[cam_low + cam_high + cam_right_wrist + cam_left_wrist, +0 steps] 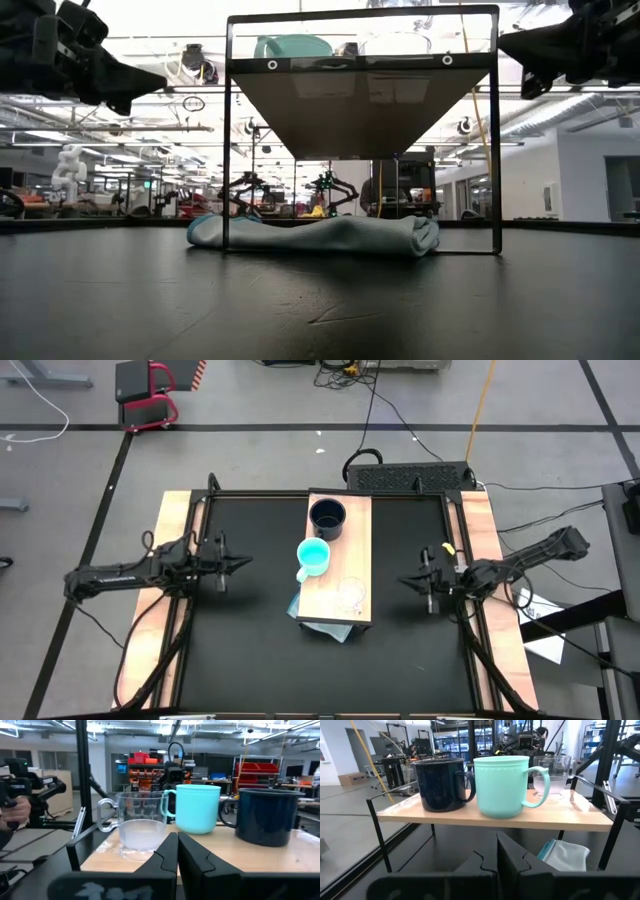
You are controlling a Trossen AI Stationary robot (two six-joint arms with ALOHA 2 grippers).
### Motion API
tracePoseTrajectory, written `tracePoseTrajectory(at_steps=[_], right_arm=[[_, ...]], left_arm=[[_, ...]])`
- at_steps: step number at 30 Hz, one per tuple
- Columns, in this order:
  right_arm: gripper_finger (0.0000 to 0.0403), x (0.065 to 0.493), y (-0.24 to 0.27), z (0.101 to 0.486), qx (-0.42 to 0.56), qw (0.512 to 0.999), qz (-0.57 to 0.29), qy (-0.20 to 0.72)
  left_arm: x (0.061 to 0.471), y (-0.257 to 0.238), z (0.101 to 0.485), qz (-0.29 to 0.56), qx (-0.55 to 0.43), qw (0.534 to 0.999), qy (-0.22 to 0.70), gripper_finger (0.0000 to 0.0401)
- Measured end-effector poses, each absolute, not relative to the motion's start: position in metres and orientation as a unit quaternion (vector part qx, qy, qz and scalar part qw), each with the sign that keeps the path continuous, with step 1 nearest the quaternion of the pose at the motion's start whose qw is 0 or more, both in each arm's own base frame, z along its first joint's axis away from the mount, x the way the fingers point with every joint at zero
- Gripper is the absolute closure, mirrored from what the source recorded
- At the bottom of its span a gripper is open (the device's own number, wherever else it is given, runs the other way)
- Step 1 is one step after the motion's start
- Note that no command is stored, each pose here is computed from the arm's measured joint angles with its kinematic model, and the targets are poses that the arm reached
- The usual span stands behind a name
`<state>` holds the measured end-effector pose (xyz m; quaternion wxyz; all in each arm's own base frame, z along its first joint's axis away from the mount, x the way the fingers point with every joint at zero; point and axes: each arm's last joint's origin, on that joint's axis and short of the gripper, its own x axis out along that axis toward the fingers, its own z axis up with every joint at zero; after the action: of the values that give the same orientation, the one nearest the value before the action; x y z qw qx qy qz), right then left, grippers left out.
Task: Stack small to large cups/mugs on shelf
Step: Return to Home Position
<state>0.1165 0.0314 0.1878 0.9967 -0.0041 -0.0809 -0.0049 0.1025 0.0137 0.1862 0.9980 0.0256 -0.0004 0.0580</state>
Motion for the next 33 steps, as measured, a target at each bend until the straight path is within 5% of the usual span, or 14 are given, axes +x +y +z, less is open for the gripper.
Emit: tracePoseTrajectory(at_steps=[24, 33], right_arm=[[0.0403, 0.107, 0.013, 0.182, 0.021, 0.996, -0.074, -0.053], [0.0403, 0.107, 0.014, 0.178, 0.029, 0.999, -0.026, -0.036]], left_arm=[[0.096, 0.013, 0.181, 0.058, 0.034, 0.998, 0.021, 0.0401], [0.095, 0.013, 0.176, 0.057, 0.021, 0.997, 0.047, 0.0401]])
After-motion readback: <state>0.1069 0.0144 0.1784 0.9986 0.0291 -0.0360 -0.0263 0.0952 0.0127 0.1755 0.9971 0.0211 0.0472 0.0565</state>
